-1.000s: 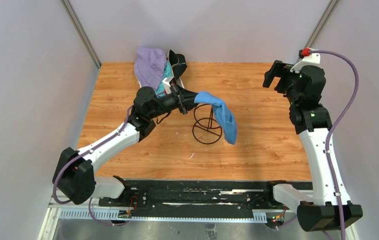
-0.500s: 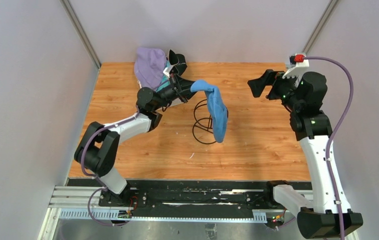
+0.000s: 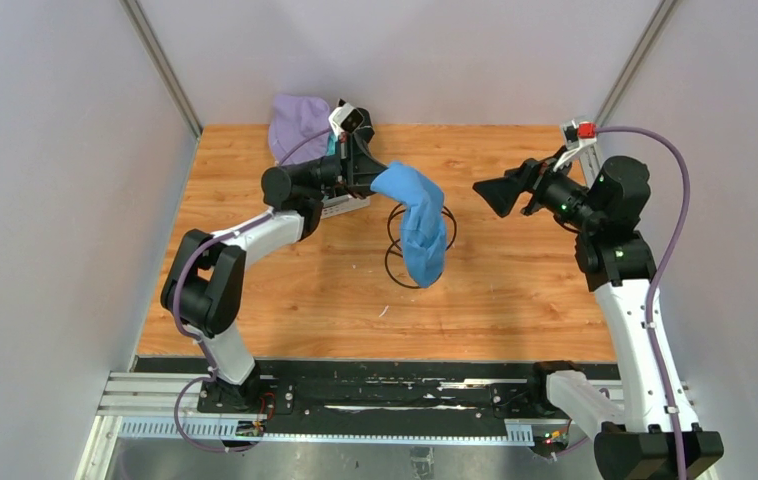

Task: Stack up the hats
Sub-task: Adjust the hat.

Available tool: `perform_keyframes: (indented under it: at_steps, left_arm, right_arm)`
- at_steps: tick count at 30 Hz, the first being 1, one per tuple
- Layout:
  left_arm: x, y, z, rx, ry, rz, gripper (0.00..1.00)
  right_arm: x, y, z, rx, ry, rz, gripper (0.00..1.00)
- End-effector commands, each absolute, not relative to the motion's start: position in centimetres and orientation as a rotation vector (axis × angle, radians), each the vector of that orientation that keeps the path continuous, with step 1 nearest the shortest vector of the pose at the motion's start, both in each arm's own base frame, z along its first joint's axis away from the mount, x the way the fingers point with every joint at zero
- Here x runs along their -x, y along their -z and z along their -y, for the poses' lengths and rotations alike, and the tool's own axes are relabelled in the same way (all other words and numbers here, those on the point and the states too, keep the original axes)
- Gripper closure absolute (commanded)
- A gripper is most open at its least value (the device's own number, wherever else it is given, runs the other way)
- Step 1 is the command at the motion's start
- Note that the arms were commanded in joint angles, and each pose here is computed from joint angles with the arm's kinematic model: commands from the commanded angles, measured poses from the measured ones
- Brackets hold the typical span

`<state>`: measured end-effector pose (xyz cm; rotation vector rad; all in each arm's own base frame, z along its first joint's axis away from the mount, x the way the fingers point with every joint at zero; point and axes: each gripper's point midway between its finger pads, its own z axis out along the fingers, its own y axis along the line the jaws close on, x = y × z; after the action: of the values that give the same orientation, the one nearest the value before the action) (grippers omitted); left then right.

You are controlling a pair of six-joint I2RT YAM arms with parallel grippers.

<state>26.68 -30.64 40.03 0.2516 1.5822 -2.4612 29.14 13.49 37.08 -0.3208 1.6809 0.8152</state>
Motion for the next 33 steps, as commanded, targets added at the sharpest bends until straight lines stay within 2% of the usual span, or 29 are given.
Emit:
perform_keyframes:
  at_steps: [1,7,23,33]
  left_arm:
    - [-24.4,-40.5,30.0,-0.405,2.506,-1.698,1.0]
    - [-23.1,-41.0,29.8,-0.588,2.427,-1.722,1.0]
    - [-23.9,-41.1,30.1,-0.549,2.431,-1.662,1.0]
    - [-24.6,-40.9,30.3,-0.524,2.441,-1.659,1.0]
  right_arm:
    - [-27.7,-38.0,-15.0,0.378,-0.967,-1.619,0.03]
    - [-27.0,-37.3,-16.1,0.439,-1.066,-1.603,0.06]
    - [-26.7,-35.0,-19.4,0.539,-1.304,-1.602,0.11]
    - [-25.9,-33.1,-23.0,0.645,-1.344,-1.642,0.16]
